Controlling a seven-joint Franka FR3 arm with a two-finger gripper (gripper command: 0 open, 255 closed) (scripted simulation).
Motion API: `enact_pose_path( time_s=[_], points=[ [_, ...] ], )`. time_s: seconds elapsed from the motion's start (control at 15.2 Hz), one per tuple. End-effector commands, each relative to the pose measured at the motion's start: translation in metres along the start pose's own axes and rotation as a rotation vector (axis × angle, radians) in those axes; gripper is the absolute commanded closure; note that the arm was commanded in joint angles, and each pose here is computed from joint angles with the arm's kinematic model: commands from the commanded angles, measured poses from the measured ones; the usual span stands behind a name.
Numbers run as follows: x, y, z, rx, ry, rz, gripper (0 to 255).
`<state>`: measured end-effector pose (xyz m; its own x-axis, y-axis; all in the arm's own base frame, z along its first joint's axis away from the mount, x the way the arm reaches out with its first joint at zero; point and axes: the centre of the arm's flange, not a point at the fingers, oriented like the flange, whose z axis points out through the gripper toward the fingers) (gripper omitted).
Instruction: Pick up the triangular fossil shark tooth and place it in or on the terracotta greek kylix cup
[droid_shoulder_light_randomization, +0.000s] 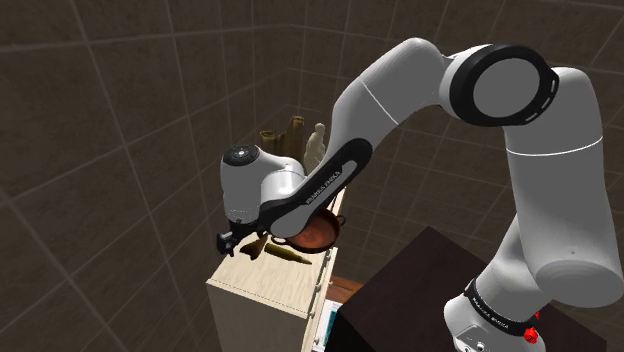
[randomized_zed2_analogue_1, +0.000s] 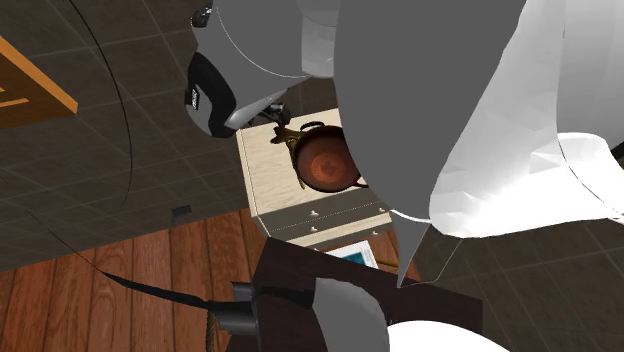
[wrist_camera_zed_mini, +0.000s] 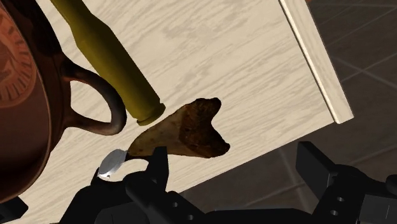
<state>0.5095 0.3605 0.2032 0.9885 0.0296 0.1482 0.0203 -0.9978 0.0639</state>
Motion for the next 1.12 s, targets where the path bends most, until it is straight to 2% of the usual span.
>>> enact_pose_path(
  time_s=[0.0,0.26,0.33,0.92,0.99,1.06],
  points=[
    [0.000,0.000,0.001,0.000,0.000,0.000,0],
    [0.000,0.000,0.001,0.000,0.000,0.000,0],
    [0.000,0.000,0.001,0.000,0.000,0.000,255],
    [0.000,0.000,0.001,0.000,0.000,0.000,255],
    [0.000,0.000,0.001,0.000,0.000,0.000,0],
    [0.043,0.007,0.011,-0.042,-0.231,0.224,0]
  ],
)
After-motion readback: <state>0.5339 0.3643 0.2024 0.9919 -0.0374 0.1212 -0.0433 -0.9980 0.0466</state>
